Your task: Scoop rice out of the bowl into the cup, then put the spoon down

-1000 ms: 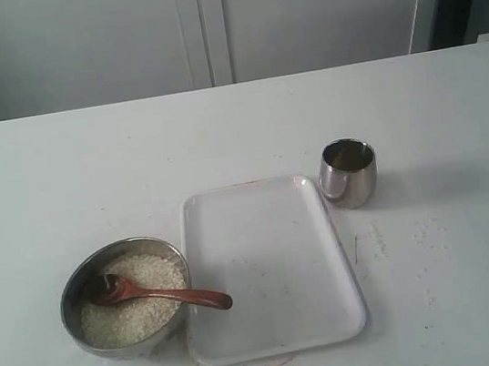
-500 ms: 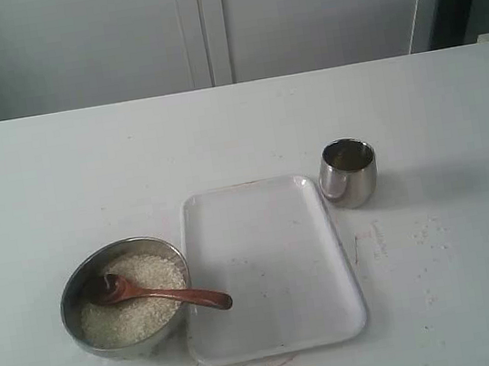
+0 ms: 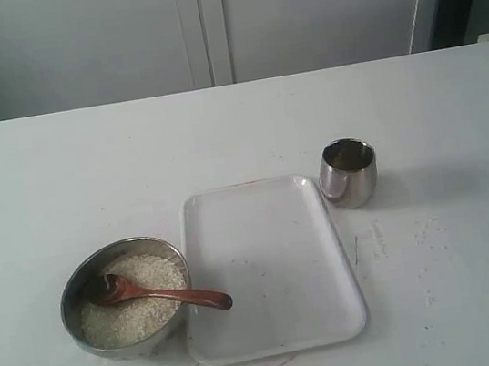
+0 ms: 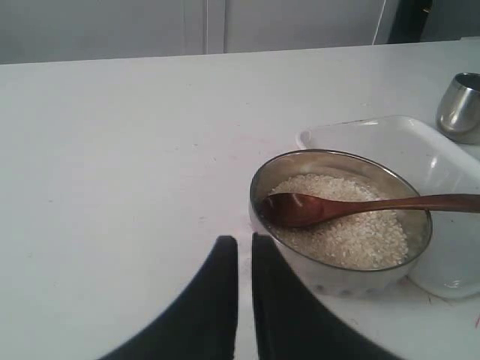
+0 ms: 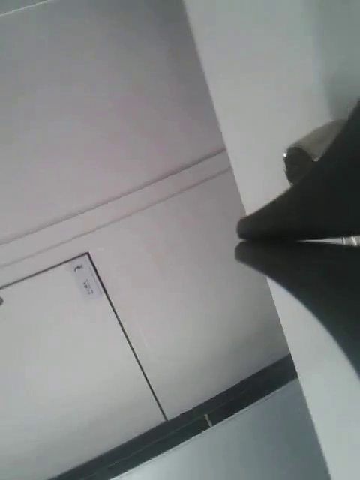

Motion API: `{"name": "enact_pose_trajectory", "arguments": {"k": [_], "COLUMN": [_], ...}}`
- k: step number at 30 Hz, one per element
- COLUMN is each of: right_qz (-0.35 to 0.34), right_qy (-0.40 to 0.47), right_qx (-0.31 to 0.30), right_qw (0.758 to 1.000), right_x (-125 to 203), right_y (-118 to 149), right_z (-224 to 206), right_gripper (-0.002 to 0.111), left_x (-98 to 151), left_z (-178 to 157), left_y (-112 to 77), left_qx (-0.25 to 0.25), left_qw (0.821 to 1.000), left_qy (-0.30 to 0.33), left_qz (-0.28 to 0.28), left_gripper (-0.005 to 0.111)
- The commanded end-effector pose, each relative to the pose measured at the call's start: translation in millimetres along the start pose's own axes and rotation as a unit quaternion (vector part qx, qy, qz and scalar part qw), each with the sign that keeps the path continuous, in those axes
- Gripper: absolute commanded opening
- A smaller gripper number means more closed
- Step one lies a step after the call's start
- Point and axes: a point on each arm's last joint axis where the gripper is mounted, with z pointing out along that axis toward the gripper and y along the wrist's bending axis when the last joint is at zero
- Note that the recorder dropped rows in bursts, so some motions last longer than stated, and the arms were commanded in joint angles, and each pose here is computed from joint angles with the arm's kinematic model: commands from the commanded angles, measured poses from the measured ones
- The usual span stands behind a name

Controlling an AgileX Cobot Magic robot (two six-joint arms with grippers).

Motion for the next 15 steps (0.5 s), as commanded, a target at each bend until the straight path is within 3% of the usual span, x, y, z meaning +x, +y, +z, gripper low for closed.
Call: {"name": "enact_pose_trajectory", "arguments": {"k": [1,5,9,15], "right_qz": [0.052,-0.004,-0.079,-0.201], "right_qy": [0.006,0.017,0.096,0.254], "right_qx": [0.042,0.063,0.102,0.123], "right_qw": [0.998,0.998,0.987,0.938], "right_x": [-23.6,-58.9,-86.0,-118.1], "right_y": [5.7,19.9,31.1,53.7], "right_z": [-2.8,-6.9,4.3,39.1], "right_gripper": [0.0,0.0,0.0,0.0], "left_x": [-2.4,-2.4,-2.4,-2.4], "left_z": [-0.2,-0.2,-0.2,-0.2], "left_y": [-0.5,-0.5,-0.5,-0.5], "left_qx": [0.001,0.001,0.001,0.001], "left_qw": [1.0,1.0,1.0,1.0], "left_qy": [-0.004,-0.004,-0.004,-0.004], "left_qz": [-0.006,-0.006,-0.006,-0.006], "left_gripper": [0.014,0.014,0.014,0.014]}}
